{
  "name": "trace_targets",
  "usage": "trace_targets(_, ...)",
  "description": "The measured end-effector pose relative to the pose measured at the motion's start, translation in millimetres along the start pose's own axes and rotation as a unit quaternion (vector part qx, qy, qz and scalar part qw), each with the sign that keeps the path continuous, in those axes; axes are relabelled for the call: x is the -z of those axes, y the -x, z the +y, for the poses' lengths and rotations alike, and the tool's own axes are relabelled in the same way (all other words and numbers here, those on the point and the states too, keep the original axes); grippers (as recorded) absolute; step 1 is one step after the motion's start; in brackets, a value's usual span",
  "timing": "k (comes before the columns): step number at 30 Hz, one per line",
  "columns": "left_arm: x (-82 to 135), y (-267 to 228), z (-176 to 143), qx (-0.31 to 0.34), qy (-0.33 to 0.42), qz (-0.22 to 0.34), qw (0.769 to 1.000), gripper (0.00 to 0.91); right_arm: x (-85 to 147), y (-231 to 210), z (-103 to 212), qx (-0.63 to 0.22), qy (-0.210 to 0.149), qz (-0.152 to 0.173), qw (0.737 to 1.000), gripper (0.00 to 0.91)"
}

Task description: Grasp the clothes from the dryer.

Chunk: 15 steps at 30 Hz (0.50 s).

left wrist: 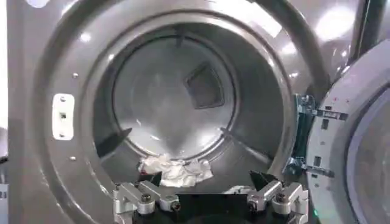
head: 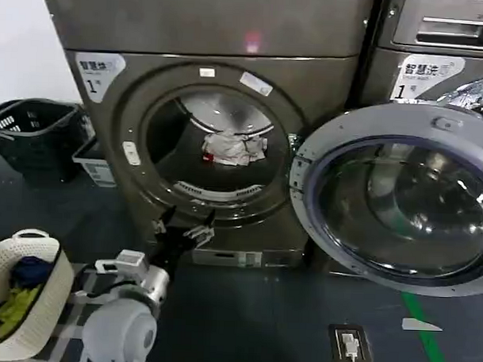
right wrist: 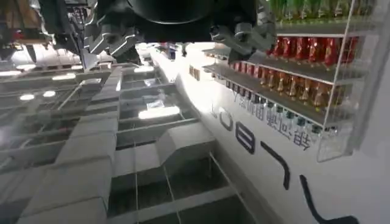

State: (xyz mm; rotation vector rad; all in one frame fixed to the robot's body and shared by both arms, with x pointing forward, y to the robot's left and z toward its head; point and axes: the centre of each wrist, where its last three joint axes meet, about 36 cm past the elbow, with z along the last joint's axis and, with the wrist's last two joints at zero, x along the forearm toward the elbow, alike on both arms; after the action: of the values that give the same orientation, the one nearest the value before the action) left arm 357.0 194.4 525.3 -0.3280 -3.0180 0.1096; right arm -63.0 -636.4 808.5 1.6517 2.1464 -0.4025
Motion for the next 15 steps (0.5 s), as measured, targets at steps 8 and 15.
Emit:
trace_targets(8,0.8,-1.3,0.5,0.003,0.007,-0.003,1.0,0.907,5.4,0.9,2.6,0.008,-0.001,-0.017,1.0,0.907)
trace_targets(15,3.6,-1.7,0.3,0.005,0.01,-0.009,1.0,0.907,7.6,2.1,5.4,0.012,0.0,-0.028,1.0,0.907)
